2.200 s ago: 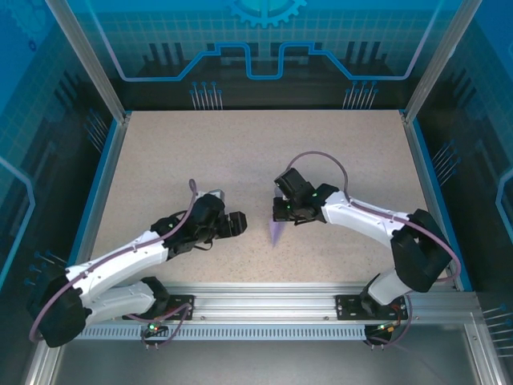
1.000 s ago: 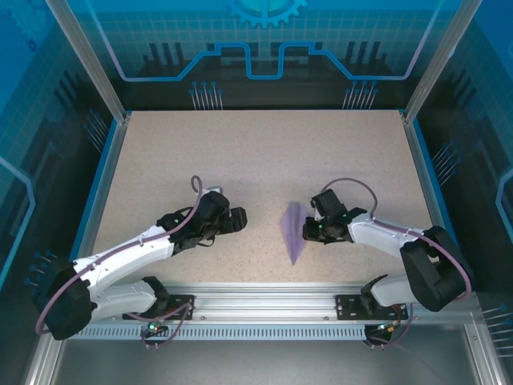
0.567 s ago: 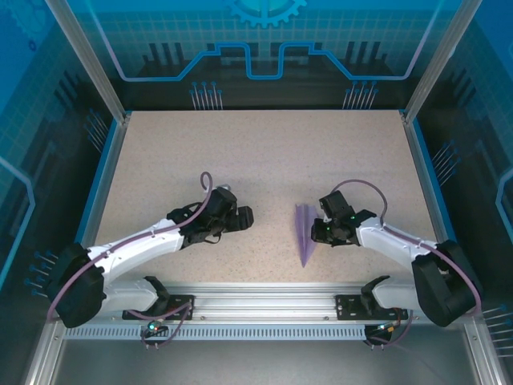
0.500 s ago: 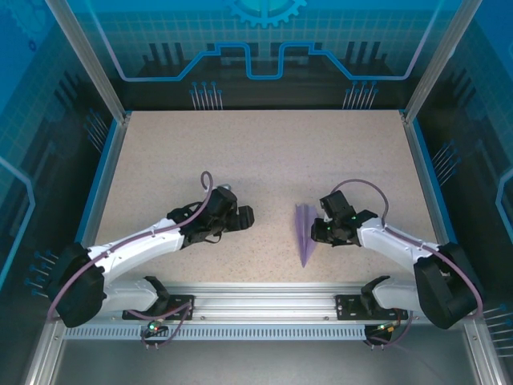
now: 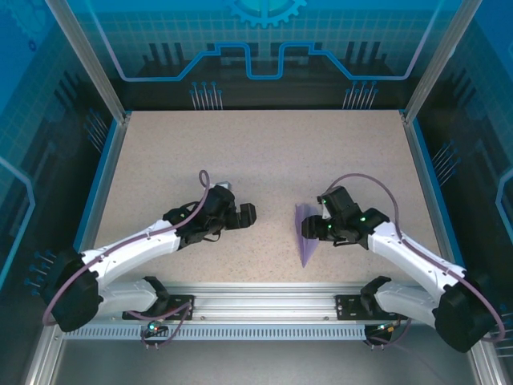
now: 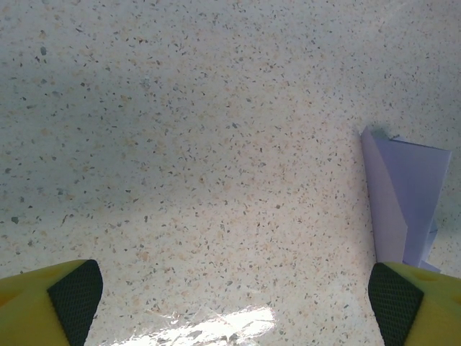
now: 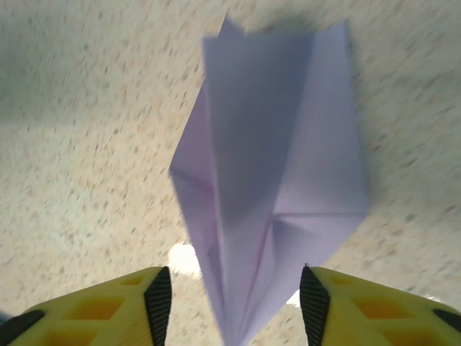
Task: Fold a paper plane with a square sheet of paper (fold left side to right side)
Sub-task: Place the paper plane at the center of the table, then pick up the paper plane at the center of the table, then place the paper plane at the center of the table.
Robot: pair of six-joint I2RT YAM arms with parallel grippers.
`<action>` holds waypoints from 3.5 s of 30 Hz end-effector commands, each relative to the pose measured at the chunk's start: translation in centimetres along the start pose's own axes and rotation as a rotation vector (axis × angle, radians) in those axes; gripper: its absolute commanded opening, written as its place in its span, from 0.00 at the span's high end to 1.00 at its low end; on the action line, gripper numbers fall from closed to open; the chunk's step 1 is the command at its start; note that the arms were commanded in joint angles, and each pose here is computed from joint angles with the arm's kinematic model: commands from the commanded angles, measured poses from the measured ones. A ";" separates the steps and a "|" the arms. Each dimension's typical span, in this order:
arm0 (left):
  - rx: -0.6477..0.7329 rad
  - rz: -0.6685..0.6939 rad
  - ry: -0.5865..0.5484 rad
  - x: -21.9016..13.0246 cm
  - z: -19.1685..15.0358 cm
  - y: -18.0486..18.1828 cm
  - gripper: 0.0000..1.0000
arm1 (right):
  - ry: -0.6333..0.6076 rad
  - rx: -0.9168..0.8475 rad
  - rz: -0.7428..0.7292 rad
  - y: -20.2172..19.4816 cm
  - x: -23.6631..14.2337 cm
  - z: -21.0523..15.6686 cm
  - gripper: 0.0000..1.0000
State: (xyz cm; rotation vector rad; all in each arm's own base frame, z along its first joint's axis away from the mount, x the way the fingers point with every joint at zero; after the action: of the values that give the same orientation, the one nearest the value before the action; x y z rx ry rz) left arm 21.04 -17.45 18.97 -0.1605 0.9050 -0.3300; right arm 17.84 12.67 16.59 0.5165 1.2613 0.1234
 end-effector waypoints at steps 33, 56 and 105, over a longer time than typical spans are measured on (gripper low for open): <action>0.013 0.025 -0.016 -0.9 0.0 0.6 0.01 | 0.125 -0.014 -0.209 1.0 5.7 -0.5 0.93; -0.023 -0.007 -0.006 -3.6 -2.0 1.9 0.01 | 0.135 -0.042 -0.357 7.6 10.6 16.8 0.96; -0.103 0.000 -0.103 -8.0 -2.3 4.4 0.01 | 0.059 -0.094 -0.394 10.2 4.0 15.2 0.52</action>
State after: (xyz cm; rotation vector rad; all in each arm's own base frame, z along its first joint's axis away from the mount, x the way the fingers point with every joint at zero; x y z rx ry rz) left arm 15.64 -10.87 21.46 -0.2607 0.8247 -0.2551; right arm 36.69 19.60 18.30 0.2019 1.4237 -0.1225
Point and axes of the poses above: each hand's point on the last joint's axis, 136 mm out from that joint toward the fingers, its own x axis out along the fingers, its own y axis along the line the jaws close on, z = x × y, the point moved 9 cm from there along -x, back along the fingers, and after that the axes turned 15 degrees about x, right-handed, at the moved point
